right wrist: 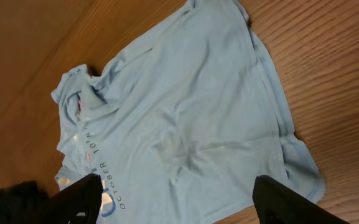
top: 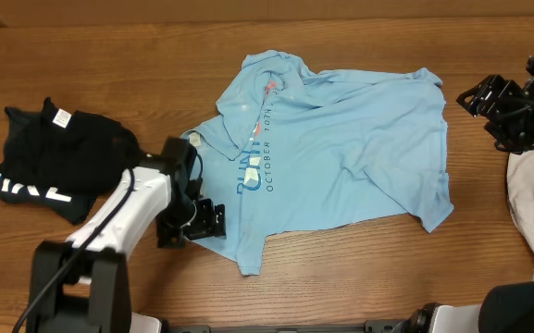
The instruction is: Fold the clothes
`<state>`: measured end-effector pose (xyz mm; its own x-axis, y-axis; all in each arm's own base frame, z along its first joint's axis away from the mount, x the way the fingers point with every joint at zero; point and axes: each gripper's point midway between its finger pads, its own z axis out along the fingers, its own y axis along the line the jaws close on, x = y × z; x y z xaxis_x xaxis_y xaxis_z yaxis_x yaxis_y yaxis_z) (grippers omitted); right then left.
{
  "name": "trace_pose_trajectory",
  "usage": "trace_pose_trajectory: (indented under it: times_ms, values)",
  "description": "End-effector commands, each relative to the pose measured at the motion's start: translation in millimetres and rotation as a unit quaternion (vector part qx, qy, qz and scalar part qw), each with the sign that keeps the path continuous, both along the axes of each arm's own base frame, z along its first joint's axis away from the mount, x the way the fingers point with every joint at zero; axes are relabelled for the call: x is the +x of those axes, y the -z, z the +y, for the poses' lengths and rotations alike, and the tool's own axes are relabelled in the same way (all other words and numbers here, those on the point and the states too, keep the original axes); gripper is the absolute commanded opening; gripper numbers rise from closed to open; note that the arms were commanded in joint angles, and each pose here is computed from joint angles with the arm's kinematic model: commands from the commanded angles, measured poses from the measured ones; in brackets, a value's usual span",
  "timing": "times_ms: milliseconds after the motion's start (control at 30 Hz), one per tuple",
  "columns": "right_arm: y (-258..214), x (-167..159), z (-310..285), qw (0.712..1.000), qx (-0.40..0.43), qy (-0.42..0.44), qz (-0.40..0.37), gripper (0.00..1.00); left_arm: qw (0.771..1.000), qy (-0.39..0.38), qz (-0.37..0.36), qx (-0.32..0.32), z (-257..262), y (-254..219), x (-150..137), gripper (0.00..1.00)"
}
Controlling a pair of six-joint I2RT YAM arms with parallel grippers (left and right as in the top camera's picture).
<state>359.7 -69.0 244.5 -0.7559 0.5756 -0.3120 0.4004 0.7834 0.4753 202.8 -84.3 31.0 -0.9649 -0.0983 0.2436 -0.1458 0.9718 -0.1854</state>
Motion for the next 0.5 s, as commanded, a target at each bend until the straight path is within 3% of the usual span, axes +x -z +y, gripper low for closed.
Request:
trace_pose_trajectory:
  times_ms: [0,67,133,300,467]
  values:
    - [-4,3,2,1.0,0.001,-0.004,-0.009,0.81,0.998,-0.054,0.037,-0.012,-8,37,-9,0.94]
    - [-4,3,2,1.0,0.001,-0.004,-0.009,0.81,0.997,-0.067,0.045,-0.007,-9,55,-4,0.78]
    - [-4,3,2,1.0,0.001,-0.004,-0.009,0.81,0.996,-0.071,0.053,-0.001,-8,60,-5,0.05]
    - [-2,0,3,1.0,0.005,-0.002,-0.001,0.81,0.986,-0.141,0.035,0.084,66,31,8,0.04]
    - [50,-24,24,0.996,0.035,-0.018,0.079,0.8,0.978,-0.197,0.011,0.071,129,5,14,0.04]
